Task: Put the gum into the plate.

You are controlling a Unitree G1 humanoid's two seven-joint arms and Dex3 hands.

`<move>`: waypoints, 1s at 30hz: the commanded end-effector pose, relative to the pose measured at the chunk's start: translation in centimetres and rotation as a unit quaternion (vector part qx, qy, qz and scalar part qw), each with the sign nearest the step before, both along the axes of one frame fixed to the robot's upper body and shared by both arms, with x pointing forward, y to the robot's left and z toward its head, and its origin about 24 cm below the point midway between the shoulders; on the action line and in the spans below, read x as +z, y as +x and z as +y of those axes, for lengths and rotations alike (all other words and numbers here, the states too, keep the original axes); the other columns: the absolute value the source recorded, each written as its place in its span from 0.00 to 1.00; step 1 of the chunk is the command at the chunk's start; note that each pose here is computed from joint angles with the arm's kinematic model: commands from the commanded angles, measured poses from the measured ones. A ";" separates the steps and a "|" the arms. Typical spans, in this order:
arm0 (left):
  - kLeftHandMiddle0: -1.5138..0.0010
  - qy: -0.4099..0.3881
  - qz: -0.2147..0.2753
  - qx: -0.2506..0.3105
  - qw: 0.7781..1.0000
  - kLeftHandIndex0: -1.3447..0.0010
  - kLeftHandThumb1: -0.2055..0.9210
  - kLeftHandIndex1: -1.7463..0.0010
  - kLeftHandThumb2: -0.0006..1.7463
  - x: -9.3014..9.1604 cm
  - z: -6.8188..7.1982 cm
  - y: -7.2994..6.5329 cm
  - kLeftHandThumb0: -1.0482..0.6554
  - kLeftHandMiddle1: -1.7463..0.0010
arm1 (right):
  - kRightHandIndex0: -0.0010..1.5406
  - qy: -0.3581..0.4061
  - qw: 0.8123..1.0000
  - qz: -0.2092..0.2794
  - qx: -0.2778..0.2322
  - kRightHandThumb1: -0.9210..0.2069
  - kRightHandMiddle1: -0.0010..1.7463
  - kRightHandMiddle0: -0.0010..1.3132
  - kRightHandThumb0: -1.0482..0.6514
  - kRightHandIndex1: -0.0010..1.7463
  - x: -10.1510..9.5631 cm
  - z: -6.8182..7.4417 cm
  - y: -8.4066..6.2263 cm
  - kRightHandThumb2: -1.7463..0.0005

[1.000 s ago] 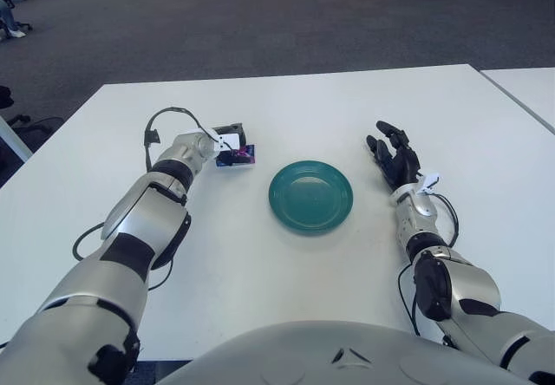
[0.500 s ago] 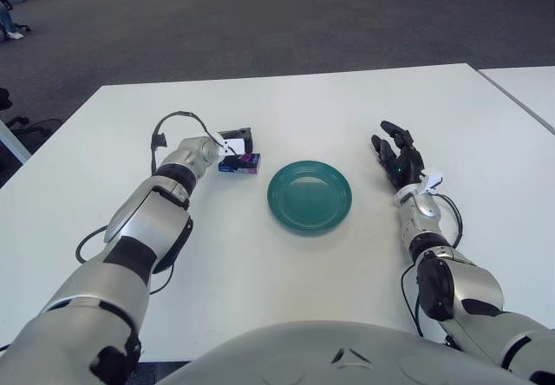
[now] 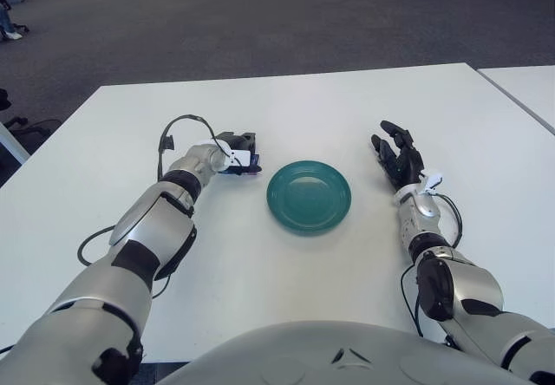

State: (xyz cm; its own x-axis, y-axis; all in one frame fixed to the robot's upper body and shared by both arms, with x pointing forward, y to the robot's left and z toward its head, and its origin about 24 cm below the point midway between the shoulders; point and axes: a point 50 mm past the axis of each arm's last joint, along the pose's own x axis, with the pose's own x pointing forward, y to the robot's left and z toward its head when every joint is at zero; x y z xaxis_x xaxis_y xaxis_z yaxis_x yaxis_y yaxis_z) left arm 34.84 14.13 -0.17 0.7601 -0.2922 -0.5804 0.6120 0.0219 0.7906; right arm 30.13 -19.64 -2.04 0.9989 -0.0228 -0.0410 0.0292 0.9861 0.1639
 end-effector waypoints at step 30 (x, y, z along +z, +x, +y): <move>0.83 0.120 0.084 -0.077 0.986 1.00 1.00 0.50 0.16 -8.0 1.9 -7.5 0.00 0.94 | 0.24 0.020 0.995 0.098 -0.020 0.00 0.41 0.00 0.29 0.00 -3.7 0.0 -2.8 0.73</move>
State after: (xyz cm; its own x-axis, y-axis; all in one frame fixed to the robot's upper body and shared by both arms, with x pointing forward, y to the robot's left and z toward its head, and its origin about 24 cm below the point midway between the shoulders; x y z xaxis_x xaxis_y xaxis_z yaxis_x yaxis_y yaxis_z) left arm 33.81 14.14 -1.33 0.8319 -0.3163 -0.4559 0.4495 -0.0976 0.8879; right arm 30.05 -19.76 -2.22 0.9976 -0.0429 -0.0552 0.0513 0.9854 0.1624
